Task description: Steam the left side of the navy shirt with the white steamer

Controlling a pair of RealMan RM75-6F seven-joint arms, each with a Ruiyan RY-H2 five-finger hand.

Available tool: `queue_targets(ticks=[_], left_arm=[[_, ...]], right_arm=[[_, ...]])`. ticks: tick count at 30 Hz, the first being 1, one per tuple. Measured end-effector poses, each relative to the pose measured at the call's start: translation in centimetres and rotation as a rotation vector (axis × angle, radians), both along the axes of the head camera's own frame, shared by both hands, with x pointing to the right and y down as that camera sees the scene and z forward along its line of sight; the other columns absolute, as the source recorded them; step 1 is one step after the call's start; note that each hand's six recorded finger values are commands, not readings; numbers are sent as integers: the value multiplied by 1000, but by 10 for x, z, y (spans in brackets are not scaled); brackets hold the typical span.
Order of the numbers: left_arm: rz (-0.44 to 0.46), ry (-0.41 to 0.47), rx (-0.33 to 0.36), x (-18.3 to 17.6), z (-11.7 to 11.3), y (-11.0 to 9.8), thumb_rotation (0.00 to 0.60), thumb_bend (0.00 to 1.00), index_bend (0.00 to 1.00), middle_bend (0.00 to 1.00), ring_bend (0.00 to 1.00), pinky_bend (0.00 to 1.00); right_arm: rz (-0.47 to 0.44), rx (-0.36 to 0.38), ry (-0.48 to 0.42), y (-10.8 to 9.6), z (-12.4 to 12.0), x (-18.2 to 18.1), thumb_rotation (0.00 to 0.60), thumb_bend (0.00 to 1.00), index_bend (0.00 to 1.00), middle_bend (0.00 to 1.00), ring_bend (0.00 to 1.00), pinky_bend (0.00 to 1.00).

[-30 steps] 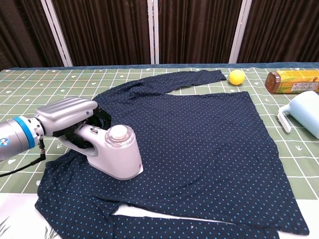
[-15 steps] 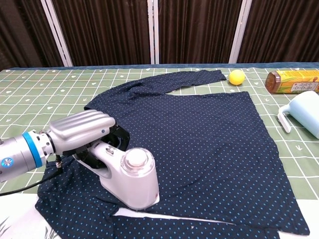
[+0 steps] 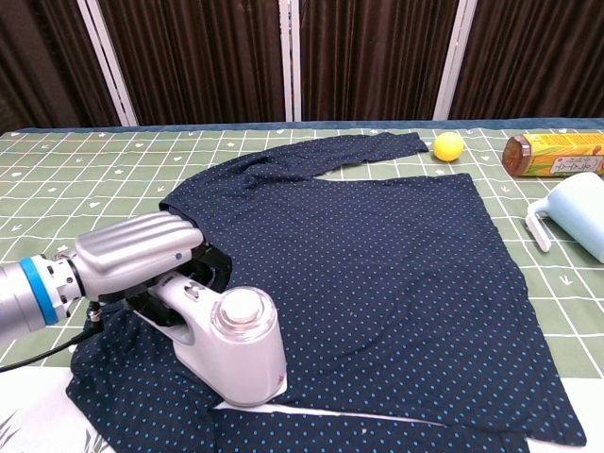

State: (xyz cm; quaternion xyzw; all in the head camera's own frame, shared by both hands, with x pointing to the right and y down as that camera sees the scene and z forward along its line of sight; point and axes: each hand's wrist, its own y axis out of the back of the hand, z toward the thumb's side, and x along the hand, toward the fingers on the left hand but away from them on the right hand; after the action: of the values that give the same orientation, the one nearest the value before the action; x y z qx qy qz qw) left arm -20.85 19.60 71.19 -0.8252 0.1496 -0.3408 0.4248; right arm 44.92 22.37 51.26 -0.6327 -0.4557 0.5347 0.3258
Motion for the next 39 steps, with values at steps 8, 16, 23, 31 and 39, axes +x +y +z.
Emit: queue_targets(ticks=[8,16,23,31,39], left_arm=[[-28,-18,-10,-23,2,0,600,322,917,862,769,997],[-64,-49,2,-47,3,-7,600,327,918,863,769,997],[-112,-79,7,-69,7,-15,600,331,918,862,769,997],[-152,-102,6,-88,11,-20,600,334,918,862,769,997],[-124,-69,5,-80,8,-13,600,334,918,862,769,997]], right_arm=[[-3,0,-1,1,0,-1,600,0,0,0,0,0],[-4,0,-3,1,-1,-1,600,0,0,0,0,0],[-8,-2,-3,1,0,-3,600,0,0,0,0,0],[-11,-4,-1,2,0,-4,600,0,0,0,0,0],[-10,-2,-2,2,0,-3,600,0,0,0,0,0]])
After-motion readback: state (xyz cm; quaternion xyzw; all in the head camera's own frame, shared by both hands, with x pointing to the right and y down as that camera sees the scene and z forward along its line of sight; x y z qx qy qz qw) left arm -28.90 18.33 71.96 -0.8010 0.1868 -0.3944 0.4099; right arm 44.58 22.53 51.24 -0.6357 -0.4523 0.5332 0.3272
